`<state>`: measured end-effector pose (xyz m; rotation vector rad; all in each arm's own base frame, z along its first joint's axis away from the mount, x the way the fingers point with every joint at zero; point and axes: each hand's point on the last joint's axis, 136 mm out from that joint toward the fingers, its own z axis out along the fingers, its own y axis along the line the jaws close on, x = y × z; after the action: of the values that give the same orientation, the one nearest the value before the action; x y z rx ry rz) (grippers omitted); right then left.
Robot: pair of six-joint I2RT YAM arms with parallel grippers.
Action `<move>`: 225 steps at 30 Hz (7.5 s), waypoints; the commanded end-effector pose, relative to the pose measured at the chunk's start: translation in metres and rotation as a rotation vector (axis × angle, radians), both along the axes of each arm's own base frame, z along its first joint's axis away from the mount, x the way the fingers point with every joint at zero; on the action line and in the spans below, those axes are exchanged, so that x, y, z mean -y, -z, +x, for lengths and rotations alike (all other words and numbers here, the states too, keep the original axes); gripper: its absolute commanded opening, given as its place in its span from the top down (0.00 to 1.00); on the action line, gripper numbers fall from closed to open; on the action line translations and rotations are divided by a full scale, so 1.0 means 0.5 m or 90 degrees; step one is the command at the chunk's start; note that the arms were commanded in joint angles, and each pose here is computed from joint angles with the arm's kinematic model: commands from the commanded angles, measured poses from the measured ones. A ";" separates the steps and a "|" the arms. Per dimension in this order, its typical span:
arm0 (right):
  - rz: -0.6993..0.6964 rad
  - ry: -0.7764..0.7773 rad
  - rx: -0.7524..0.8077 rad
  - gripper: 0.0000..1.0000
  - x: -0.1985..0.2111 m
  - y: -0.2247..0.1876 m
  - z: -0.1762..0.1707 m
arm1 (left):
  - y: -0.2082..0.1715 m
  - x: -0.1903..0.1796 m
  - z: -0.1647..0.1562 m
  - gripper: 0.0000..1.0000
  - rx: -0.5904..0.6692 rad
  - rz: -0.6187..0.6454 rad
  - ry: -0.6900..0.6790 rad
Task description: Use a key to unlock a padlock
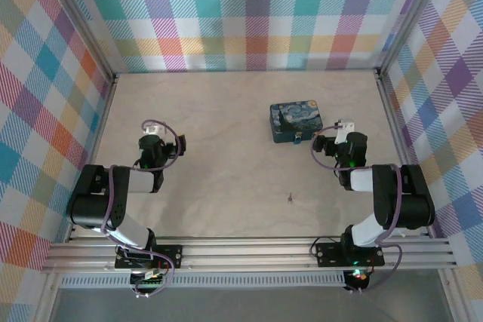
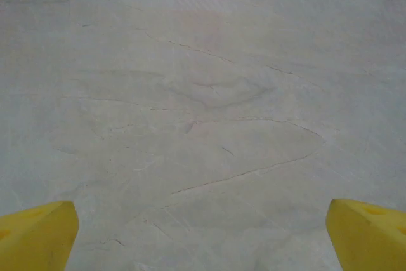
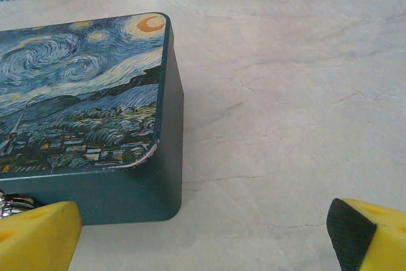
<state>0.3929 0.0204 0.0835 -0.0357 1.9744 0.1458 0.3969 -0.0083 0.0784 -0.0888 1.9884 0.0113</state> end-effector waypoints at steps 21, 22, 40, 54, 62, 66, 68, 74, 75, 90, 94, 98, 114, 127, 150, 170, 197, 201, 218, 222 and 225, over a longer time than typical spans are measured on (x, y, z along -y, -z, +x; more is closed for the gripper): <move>0.002 -0.006 0.017 0.00 -0.004 -0.017 0.010 | 0.000 0.003 0.003 0.00 -0.001 -0.012 0.005; 0.002 -0.006 0.016 0.00 -0.004 -0.016 0.010 | 0.000 0.003 0.003 0.00 -0.001 -0.013 0.005; 0.021 0.049 -0.018 0.00 0.019 -0.083 -0.011 | -0.113 -0.004 -0.014 0.00 0.025 -0.001 -0.025; 0.321 0.060 -0.265 0.00 -0.080 -0.136 -0.136 | -0.235 0.128 -0.024 0.00 -0.066 -0.368 0.022; 0.355 0.005 -0.454 0.17 -0.192 -0.064 -0.270 | -0.221 0.307 -0.084 0.00 -0.142 -0.445 0.142; 0.346 0.000 -0.541 0.25 -0.233 -0.013 -0.338 | -0.203 0.384 -0.114 0.00 -0.172 -0.470 0.180; 0.338 0.007 -0.573 0.30 -0.242 0.008 -0.365 | -0.192 0.415 -0.126 0.00 -0.186 -0.483 0.196; 0.313 0.019 -0.655 0.41 -0.261 0.068 -0.434 | -0.179 0.465 -0.135 0.00 -0.198 -0.488 0.224; 0.307 0.017 -0.665 0.43 -0.264 0.074 -0.441 | -0.178 0.469 -0.134 0.00 -0.199 -0.488 0.226; 0.260 0.001 -0.713 0.70 -0.306 0.114 -0.447 | -0.186 0.452 -0.147 0.00 -0.189 -0.465 0.222; 0.251 0.004 -0.720 0.73 -0.309 0.120 -0.445 | -0.183 0.452 -0.149 0.00 -0.192 -0.464 0.220; 0.248 0.010 -0.721 0.75 -0.308 0.126 -0.443 | -0.182 0.451 -0.150 0.00 -0.193 -0.463 0.220; 0.237 0.013 -0.723 0.88 -0.316 0.139 -0.431 | -0.177 0.445 -0.152 0.00 -0.195 -0.455 0.214; 0.255 -0.039 -0.657 1.00 -0.332 0.109 -0.407 | -0.194 0.451 -0.154 0.00 -0.186 -0.458 0.232; 0.333 -0.223 -0.327 1.00 -0.397 -0.117 -0.295 | -0.263 0.593 -0.136 0.04 -0.375 -0.829 0.247; 0.331 -0.376 -0.169 1.00 -0.528 -0.263 -0.193 | -0.227 0.690 -0.141 0.14 -0.507 -1.114 0.193; 0.310 -0.349 -0.186 1.00 -0.511 -0.229 -0.212 | -0.199 0.685 -0.138 0.81 -0.501 -1.127 0.158; 0.310 -0.346 -0.183 1.00 -0.509 -0.231 -0.211 | -0.194 0.684 -0.138 0.84 -0.503 -1.125 0.154; 0.304 -0.336 -0.172 1.00 -0.498 -0.237 -0.213 | -0.186 0.684 -0.138 0.86 -0.506 -1.119 0.146; 0.304 -0.333 -0.171 1.00 -0.495 -0.237 -0.214 | -0.184 0.684 -0.138 0.88 -0.508 -1.118 0.144; 0.303 -0.331 -0.171 1.00 -0.494 -0.237 -0.214 | -0.182 0.684 -0.138 0.91 -0.508 -1.116 0.142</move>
<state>0.2860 0.2683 0.1917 -0.2166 2.1538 1.0023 0.3332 -0.3469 0.1713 -1.1049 2.0885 -2.0698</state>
